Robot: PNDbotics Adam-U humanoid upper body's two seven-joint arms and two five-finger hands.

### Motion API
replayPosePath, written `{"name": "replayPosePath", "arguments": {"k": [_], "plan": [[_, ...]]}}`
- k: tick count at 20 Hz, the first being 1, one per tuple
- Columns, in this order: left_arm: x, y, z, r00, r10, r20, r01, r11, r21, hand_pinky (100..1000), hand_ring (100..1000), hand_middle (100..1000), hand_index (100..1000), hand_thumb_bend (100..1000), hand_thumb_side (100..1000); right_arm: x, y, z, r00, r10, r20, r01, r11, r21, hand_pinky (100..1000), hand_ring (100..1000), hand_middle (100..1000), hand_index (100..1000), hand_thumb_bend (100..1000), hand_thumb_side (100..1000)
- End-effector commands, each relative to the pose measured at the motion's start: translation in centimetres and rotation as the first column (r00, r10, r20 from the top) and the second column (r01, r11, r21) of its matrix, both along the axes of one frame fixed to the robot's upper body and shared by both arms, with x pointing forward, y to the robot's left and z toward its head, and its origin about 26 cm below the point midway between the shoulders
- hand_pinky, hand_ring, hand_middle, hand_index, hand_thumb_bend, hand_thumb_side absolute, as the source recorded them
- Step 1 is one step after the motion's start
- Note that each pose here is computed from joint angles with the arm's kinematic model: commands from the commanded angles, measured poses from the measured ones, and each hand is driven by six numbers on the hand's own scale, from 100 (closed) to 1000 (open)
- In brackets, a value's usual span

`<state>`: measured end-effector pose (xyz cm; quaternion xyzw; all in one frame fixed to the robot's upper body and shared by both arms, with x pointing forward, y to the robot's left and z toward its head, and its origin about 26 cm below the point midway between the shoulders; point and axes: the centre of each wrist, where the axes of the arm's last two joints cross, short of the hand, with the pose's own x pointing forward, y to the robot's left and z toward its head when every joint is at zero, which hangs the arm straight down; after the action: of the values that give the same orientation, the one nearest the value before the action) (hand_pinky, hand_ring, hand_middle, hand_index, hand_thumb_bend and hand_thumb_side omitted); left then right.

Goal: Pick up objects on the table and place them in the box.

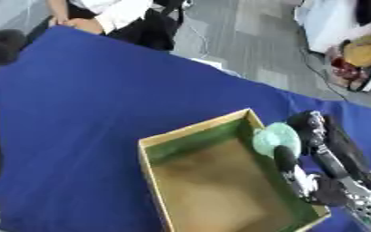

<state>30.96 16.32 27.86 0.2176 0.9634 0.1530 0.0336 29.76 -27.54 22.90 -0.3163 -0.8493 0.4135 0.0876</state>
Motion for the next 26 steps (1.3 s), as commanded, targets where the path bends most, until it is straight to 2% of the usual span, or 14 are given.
{"name": "replayPosePath", "arguments": {"k": [1, 9, 10, 11, 12, 13, 14, 15, 16, 18, 22, 26], "plan": [[-0.4, -0.3, 0.7, 0.999, -0.020, 0.026, 0.020, 1.000, -0.005, 845, 686, 920, 957, 1000, 707, -0.2, 0.3, 0.6, 1.000, 0.020, 0.008, -0.020, 0.999, -0.029, 100, 100, 100, 157, 100, 1000], [-0.4, -0.5, 0.8, 0.999, -0.029, 0.031, 0.029, 1.000, -0.009, 844, 687, 920, 956, 1000, 705, -0.2, 0.4, 0.3, 1.000, -0.001, -0.006, 0.001, 0.997, -0.076, 100, 100, 100, 186, 100, 1000], [-0.4, -0.5, 0.9, 0.999, -0.029, 0.031, 0.030, 1.000, -0.009, 844, 687, 920, 956, 1000, 705, -0.3, 0.4, 0.2, 1.000, -0.009, -0.005, 0.009, 0.997, -0.078, 100, 243, 260, 310, 100, 1000], [-0.4, -0.5, 0.9, 0.999, -0.029, 0.032, 0.029, 1.000, -0.009, 844, 687, 920, 956, 1000, 705, -0.3, 0.2, 0.0, 1.000, -0.025, -0.009, 0.024, 0.995, -0.093, 100, 313, 337, 383, 122, 1000], [-0.4, -0.5, 0.9, 0.999, -0.029, 0.032, 0.029, 1.000, -0.009, 844, 687, 920, 956, 1000, 705, -0.3, 0.2, -0.1, 0.999, -0.043, -0.012, 0.041, 0.993, -0.113, 182, 420, 443, 493, 296, 1000], [-0.4, -0.5, 0.9, 0.999, -0.029, 0.032, 0.029, 1.000, -0.010, 844, 687, 920, 957, 1000, 705, -0.4, 0.1, -0.2, 0.998, -0.063, -0.014, 0.060, 0.989, -0.136, 327, 526, 542, 608, 441, 1000], [-0.4, -0.5, 0.9, 0.999, -0.029, 0.032, 0.029, 1.000, -0.010, 844, 687, 920, 957, 1000, 705, -0.4, 0.0, -0.2, 0.996, -0.083, -0.015, 0.079, 0.984, -0.159, 492, 648, 650, 721, 506, 1000], [-0.4, -0.4, 0.9, 0.999, -0.028, 0.032, 0.029, 1.000, -0.010, 844, 687, 920, 957, 1000, 703, -0.4, 0.0, -0.2, 0.995, -0.098, -0.015, 0.093, 0.980, -0.178, 608, 744, 733, 794, 531, 1000], [-0.4, -0.4, 0.9, 0.999, -0.028, 0.032, 0.028, 1.000, -0.010, 844, 687, 920, 957, 1000, 704, -0.4, -0.1, -0.2, 0.994, -0.108, -0.014, 0.104, 0.976, -0.192, 660, 774, 759, 829, 586, 1000], [-0.4, -0.4, 0.9, 0.999, -0.027, 0.032, 0.027, 1.000, -0.010, 844, 687, 920, 957, 1000, 704, -0.4, -0.2, -0.3, 0.993, -0.119, -0.010, 0.115, 0.971, -0.209, 712, 810, 792, 879, 636, 1000], [-0.4, -0.3, 0.8, 0.999, -0.023, 0.031, 0.024, 1.000, -0.010, 844, 687, 920, 957, 1000, 704, -0.5, -0.4, -0.3, 0.991, -0.131, -0.003, 0.127, 0.968, -0.218, 720, 817, 798, 903, 697, 1000], [-0.3, 0.3, 0.6, 1.000, 0.006, 0.026, -0.006, 1.000, -0.004, 844, 686, 920, 956, 1000, 703, -0.6, -0.8, -0.8, 0.994, -0.108, -0.014, 0.104, 0.981, -0.161, 697, 802, 778, 889, 696, 1000]]}}
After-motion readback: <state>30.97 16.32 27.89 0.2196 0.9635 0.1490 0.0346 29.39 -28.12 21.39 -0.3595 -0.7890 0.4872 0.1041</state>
